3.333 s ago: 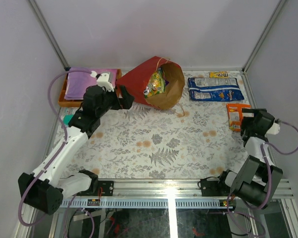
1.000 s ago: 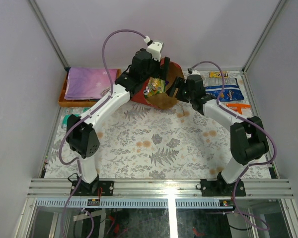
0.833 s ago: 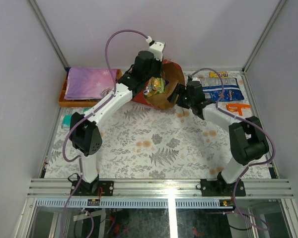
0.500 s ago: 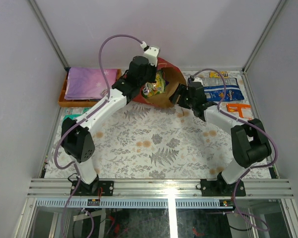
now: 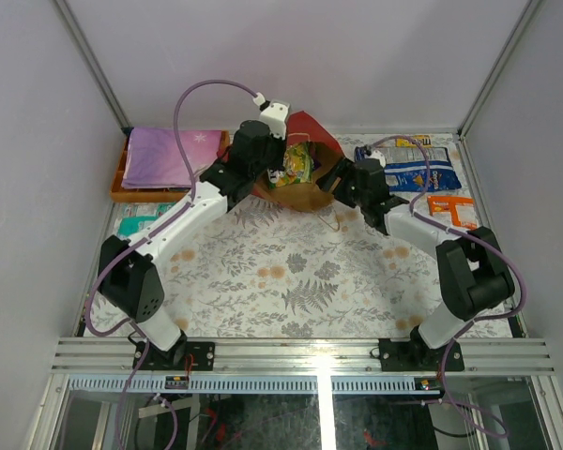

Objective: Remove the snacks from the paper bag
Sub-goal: Adjust the paper bag at the center of the board, then take out the snack from the paper bag.

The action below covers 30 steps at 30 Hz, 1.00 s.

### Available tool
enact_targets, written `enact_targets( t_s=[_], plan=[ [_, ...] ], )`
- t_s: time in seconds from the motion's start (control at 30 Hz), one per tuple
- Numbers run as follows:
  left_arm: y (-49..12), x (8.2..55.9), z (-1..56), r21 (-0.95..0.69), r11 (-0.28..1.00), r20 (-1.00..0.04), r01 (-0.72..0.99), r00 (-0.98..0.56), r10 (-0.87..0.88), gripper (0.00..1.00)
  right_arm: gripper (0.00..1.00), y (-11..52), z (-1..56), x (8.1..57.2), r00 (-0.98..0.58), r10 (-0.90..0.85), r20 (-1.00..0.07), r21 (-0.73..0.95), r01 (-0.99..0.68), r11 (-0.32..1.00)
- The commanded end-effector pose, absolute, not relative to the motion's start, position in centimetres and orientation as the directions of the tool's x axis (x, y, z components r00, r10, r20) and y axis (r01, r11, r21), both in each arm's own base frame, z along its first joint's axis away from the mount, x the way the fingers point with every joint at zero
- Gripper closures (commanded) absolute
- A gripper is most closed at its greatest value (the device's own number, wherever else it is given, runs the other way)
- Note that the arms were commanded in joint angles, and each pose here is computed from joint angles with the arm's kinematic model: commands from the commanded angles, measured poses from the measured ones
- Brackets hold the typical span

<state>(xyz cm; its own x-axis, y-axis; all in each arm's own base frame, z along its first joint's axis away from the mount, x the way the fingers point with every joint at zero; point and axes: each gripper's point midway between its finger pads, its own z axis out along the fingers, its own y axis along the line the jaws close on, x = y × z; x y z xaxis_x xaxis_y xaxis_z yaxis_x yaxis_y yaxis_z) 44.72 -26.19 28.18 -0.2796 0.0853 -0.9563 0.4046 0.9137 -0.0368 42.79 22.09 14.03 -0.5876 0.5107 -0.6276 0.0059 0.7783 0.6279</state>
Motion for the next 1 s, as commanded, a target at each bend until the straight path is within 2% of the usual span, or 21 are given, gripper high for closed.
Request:
enact_targets(
  t_s=[0.0, 0.1, 0.23, 0.53, 0.7, 0.83, 0.97],
  plan=[
    [-26.7, 44.8, 30.3, -0.112, 0.914, -0.965, 0.39, -0.261, -0.007, 1.0, 0.26, 21.9, 16.7, 42.7, -0.475, 0.677, -0.561, 0.749, 0.056, 0.66],
    [-26.3, 44.8, 29.5, -0.119, 0.928, -0.95, 0.354, -0.312, -0.003, 1.0, 0.26, 22.3, 16.3, 42.6, -0.47, 0.723, -0.507, 0.797, 0.065, 0.601],
    [-27.3, 43.3, 29.3, -0.085, 0.881, -0.948, 0.466, -0.309, 0.072, 1.0, 0.26, 24.1, 16.0, 43.0, -0.508, 0.72, -0.473, 0.818, 0.051, 0.573],
    [-27.3, 41.8, 29.8, -0.07, 0.853, -0.954, 0.518, -0.284, 0.095, 1.0, 0.27, 28.0, 14.5, 44.5, -0.565, 0.74, -0.365, 0.871, 0.074, 0.485],
    [-28.3, 40.6, 28.7, -0.046, 0.791, -0.947, 0.611, -0.278, 0.159, 1.0, 0.28, 29.7, 14.1, 45.3, -0.57, 0.77, -0.287, 0.906, 0.1, 0.412],
    [-28.3, 40.7, 27.7, -0.032, 0.798, -0.938, 0.601, -0.294, 0.183, 1.0, 0.3, 31.0, 13.2, 46.0, -0.572, 0.785, -0.236, 0.919, 0.131, 0.372],
    [-28.4, 40.5, 26.1, 0.062, 0.816, -0.924, 0.575, -0.275, 0.265, 1.0, 0.31, 31.6, 11.4, 46.6, -0.529, 0.832, -0.167, 0.921, 0.217, 0.323]
  ],
)
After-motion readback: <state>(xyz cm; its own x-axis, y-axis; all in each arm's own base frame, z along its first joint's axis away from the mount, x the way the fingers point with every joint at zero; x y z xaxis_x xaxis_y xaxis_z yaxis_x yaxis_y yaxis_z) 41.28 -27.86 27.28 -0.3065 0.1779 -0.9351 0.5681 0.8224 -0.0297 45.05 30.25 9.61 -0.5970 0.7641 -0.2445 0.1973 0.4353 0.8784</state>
